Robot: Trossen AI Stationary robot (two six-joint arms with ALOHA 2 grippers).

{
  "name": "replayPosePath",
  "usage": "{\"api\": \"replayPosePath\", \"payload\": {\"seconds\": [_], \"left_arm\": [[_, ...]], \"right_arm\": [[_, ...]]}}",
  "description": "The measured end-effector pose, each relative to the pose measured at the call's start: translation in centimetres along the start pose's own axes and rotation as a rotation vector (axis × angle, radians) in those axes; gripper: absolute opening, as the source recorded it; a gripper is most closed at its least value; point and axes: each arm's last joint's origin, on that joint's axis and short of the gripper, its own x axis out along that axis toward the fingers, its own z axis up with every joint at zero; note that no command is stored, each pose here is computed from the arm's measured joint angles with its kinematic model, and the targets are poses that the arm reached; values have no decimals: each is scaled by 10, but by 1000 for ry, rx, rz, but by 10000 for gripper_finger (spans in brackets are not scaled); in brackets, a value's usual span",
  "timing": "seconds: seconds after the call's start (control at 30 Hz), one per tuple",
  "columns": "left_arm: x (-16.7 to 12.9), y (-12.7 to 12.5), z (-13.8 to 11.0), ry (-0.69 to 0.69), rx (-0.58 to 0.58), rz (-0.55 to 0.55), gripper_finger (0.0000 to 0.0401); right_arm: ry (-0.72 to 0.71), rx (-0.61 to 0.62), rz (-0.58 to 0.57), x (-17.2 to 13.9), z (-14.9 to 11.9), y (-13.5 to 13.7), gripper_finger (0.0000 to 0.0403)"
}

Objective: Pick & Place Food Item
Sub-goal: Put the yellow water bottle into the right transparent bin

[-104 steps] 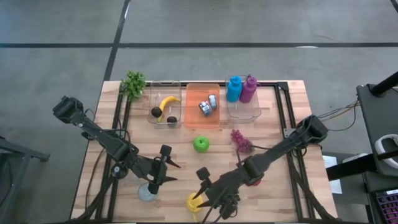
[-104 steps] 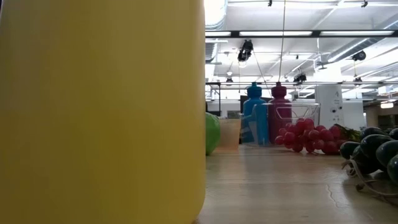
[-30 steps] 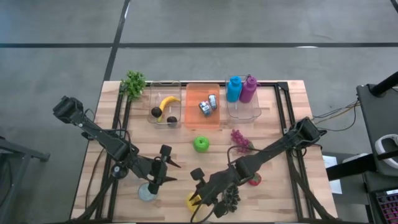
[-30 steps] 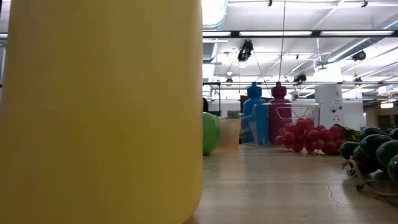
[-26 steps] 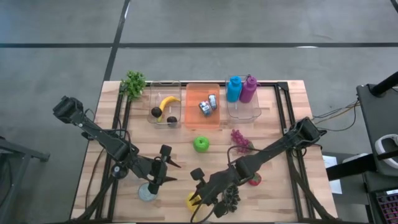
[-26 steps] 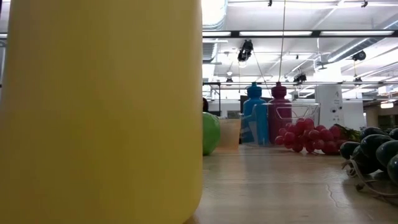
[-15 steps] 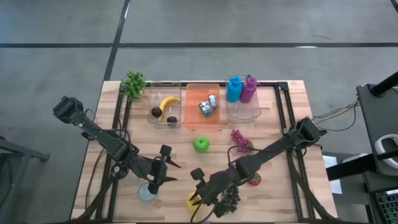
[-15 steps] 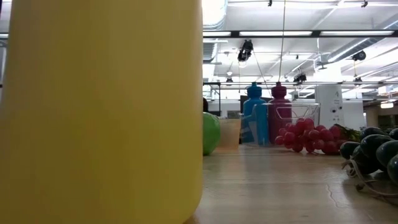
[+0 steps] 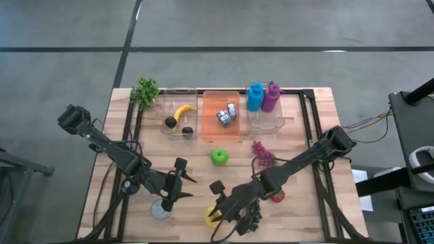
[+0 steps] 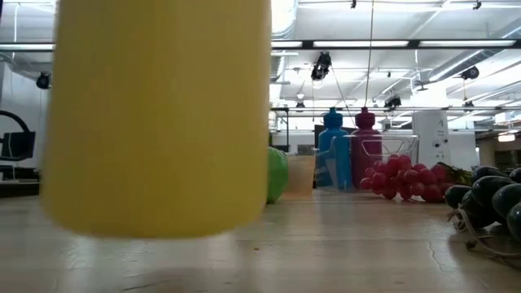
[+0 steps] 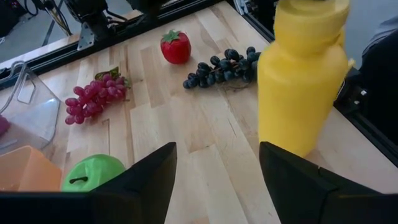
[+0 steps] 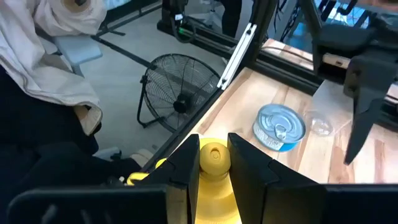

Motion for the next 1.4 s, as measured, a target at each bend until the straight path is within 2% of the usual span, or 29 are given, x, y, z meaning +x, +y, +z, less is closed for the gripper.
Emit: {"api": "replayPosePath", "payload": {"seconds": [0.27,0.43,0.97,1.4], "left_arm": [[0,0,0,0,0,0,237],[0,0,0,1,1,0,241],[0,0,0,1,3,0,233],[0,0,0,1,2,0,240]], "right_arm": [[-25,19,-6,-27,18,-2,66],[-17,23,-27,-54,30,-2,66],[2,139,-428,-158,56,-14,66],[-25,270,-820,-248,53,-37,66]]}}
